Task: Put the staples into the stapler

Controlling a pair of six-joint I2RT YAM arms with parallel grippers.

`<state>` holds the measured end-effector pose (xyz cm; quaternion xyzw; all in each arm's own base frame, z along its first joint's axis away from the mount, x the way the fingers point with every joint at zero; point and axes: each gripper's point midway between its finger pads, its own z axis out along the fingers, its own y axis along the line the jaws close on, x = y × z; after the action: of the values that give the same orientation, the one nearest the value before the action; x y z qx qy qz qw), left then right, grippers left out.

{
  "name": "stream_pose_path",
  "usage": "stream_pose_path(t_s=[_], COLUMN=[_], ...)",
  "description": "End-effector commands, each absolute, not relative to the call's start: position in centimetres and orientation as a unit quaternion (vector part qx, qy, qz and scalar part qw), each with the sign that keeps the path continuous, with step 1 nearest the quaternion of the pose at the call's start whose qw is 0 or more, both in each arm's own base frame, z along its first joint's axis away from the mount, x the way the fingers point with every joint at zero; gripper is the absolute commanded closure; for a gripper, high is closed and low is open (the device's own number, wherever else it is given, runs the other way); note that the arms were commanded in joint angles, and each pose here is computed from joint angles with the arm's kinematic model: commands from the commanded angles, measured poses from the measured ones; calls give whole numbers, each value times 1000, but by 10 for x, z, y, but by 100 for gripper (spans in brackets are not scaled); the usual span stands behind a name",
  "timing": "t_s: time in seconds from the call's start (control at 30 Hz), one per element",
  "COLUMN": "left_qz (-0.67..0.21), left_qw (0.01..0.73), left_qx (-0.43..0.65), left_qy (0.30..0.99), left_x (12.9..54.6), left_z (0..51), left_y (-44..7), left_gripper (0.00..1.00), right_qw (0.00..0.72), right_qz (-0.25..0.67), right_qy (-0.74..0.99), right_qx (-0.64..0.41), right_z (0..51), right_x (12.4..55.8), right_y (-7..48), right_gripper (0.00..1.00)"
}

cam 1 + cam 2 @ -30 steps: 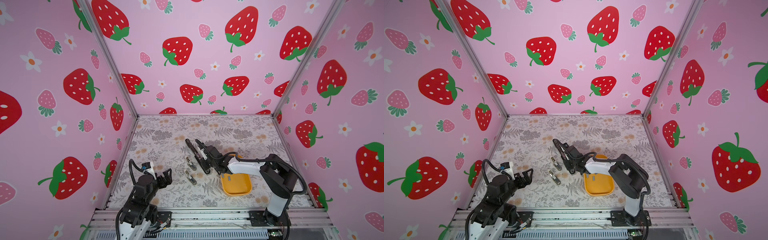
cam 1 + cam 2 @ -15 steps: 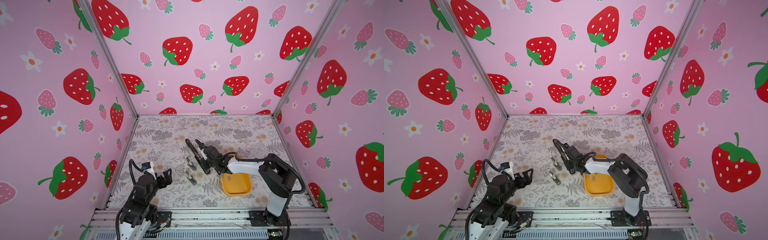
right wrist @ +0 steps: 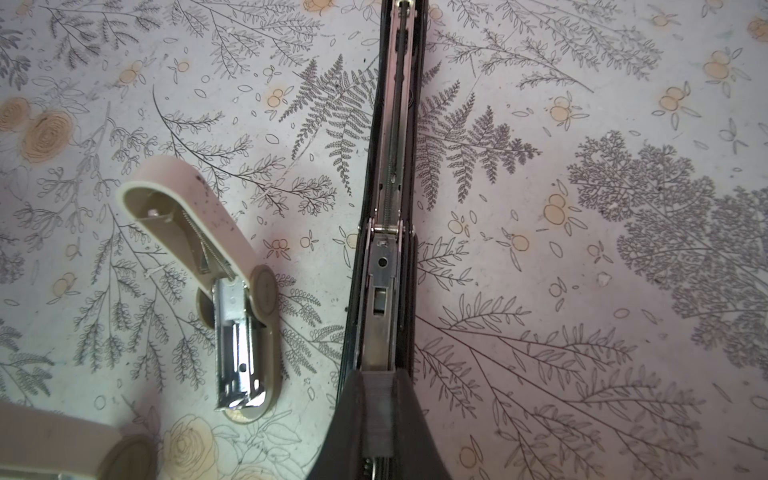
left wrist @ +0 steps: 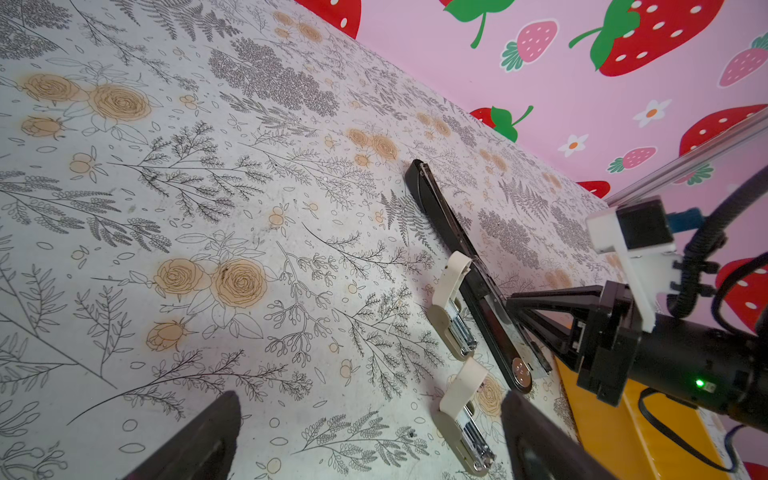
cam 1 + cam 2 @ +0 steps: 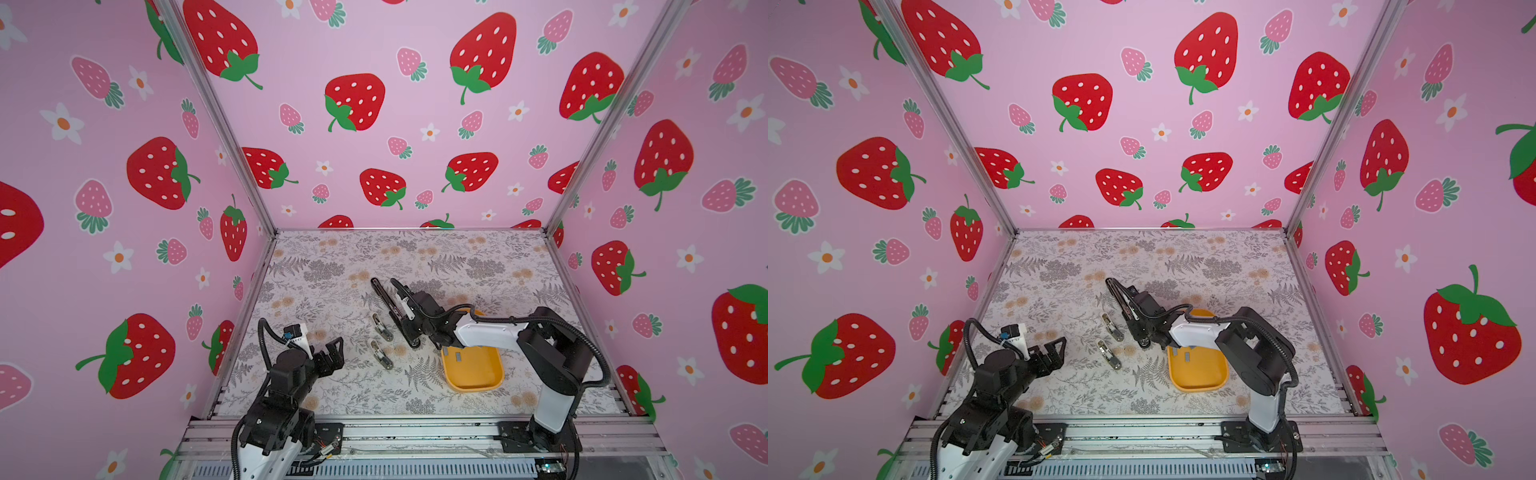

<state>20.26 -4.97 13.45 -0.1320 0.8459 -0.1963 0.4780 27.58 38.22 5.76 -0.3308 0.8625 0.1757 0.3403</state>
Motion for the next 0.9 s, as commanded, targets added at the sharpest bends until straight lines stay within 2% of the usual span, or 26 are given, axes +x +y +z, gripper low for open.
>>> stream_pose_path(t_s=[0.0,0.23,0.87], left_qz=[-191,-191,-191], left_qw=[472,471,473], left_qx=[-139,-139,-138], left_qy=[849,850,849], left_x=[201,201,201], left_z=[129,128,129], left_y=[-48,-48,-48], left_gripper=[1,1,1], right_qw=[352,362,340], right_qz=[185,195,192], right_qy=[858,853,861], right_qx=[-324,-322,-326], right_z=[70,78,61], right_x=[276,275,274], right_y=[382,381,385], right_gripper=[100,100,100])
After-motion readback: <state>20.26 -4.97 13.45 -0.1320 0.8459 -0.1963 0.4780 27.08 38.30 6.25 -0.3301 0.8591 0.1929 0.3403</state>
